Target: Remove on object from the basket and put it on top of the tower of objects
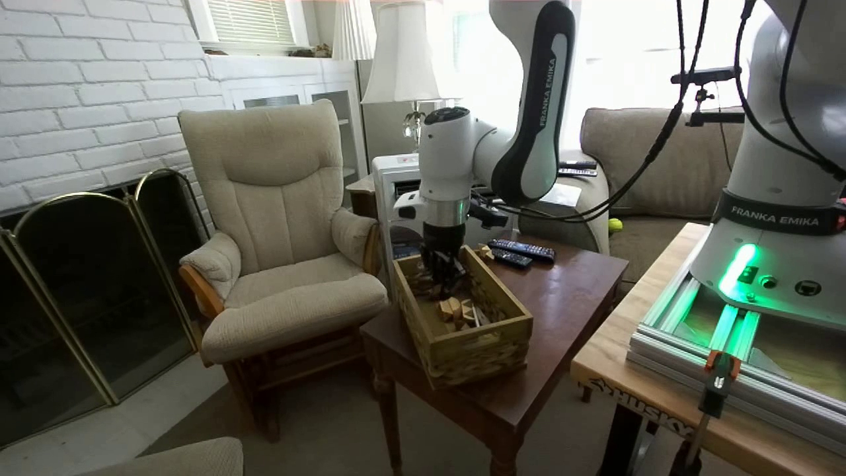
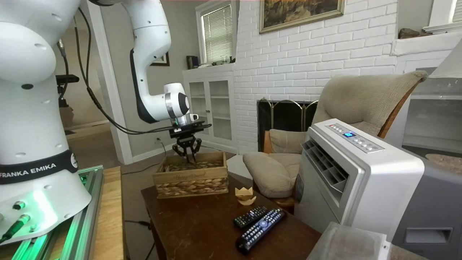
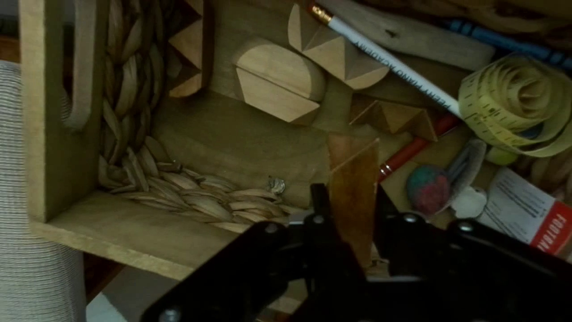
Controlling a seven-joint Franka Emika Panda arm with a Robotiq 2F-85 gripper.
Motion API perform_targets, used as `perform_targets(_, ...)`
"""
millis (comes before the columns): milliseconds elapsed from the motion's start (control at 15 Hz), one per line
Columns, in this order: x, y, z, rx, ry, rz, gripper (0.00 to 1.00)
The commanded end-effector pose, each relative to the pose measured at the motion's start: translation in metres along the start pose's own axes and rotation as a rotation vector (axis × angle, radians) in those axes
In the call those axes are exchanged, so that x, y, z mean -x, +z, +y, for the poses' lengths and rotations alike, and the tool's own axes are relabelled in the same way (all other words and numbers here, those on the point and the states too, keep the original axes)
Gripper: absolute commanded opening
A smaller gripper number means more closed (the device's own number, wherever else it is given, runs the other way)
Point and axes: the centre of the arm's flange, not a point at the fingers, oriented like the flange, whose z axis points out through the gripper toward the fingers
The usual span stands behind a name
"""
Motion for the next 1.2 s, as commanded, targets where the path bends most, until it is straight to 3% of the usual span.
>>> perform_targets(0, 0.023, -0.061, 0.005, 0.003, 0.043, 0.005, 0.06)
perform_targets(200, 0.038, -0.088, 0.020, -0.001, 0.152, 0.011, 0.06)
perform_targets(333, 0.052, -0.100, 0.041, -0.016, 0.310, 0.028, 0.06)
perform_targets(800, 0.115, -0.117, 0.109, -0.091, 0.739, 0.048, 0.06)
perform_targets(1133, 0.169, -0.117, 0.133, -0.102, 0.934, 0.025, 0.06)
